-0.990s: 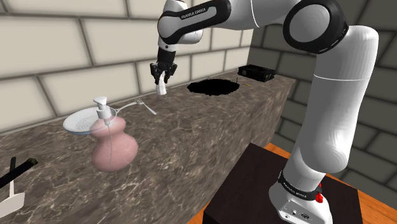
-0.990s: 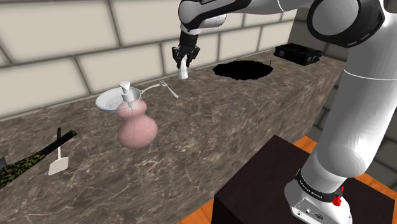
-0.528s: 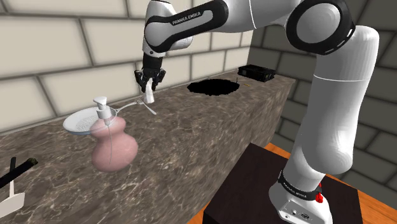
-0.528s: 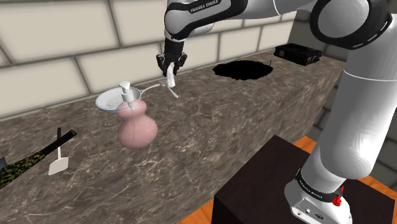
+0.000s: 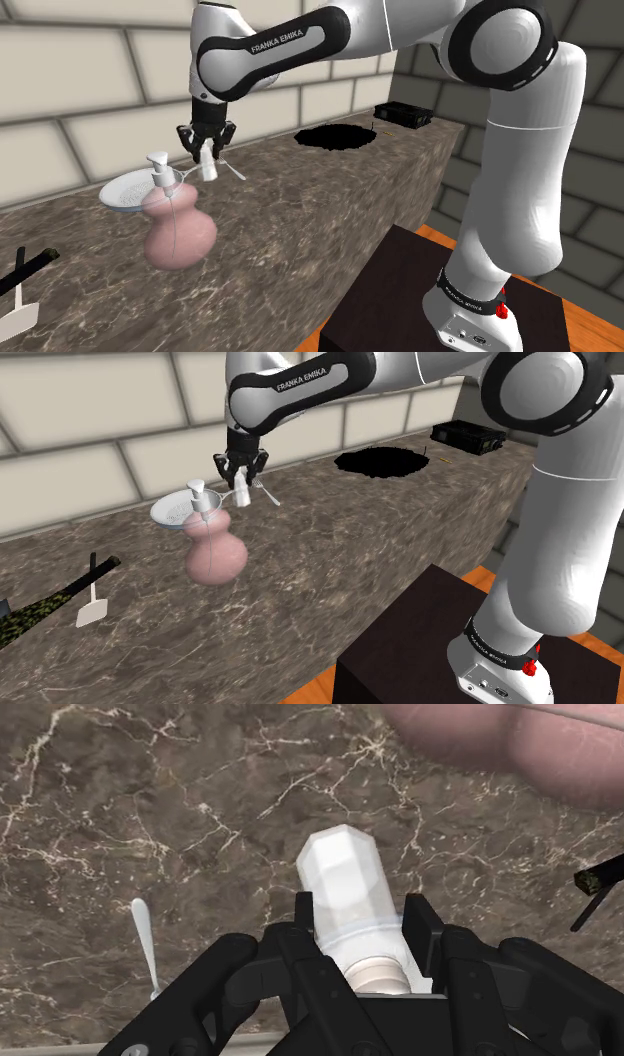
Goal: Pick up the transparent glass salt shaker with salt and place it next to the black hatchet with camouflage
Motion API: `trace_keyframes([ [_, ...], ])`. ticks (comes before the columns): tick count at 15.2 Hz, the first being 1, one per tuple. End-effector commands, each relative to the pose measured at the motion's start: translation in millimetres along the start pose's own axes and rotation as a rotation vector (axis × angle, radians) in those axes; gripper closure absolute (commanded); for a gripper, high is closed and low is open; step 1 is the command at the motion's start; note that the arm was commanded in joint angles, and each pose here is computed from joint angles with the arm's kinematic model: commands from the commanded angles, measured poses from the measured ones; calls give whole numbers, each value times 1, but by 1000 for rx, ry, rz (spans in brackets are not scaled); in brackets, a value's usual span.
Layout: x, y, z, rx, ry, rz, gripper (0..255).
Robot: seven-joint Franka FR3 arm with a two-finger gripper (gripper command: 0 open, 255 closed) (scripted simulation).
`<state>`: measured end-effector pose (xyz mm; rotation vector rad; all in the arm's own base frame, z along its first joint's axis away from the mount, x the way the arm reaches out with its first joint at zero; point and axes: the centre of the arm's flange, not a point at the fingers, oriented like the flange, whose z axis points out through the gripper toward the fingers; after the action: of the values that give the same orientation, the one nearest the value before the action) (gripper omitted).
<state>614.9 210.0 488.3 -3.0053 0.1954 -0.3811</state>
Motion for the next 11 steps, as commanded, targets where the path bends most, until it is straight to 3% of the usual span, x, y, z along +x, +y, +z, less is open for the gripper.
trace_keyframes([
  [1, -7, -27, 6, 0, 1, 2, 255],
  [11, -45, -151, 30, 0, 1, 2, 255],
])
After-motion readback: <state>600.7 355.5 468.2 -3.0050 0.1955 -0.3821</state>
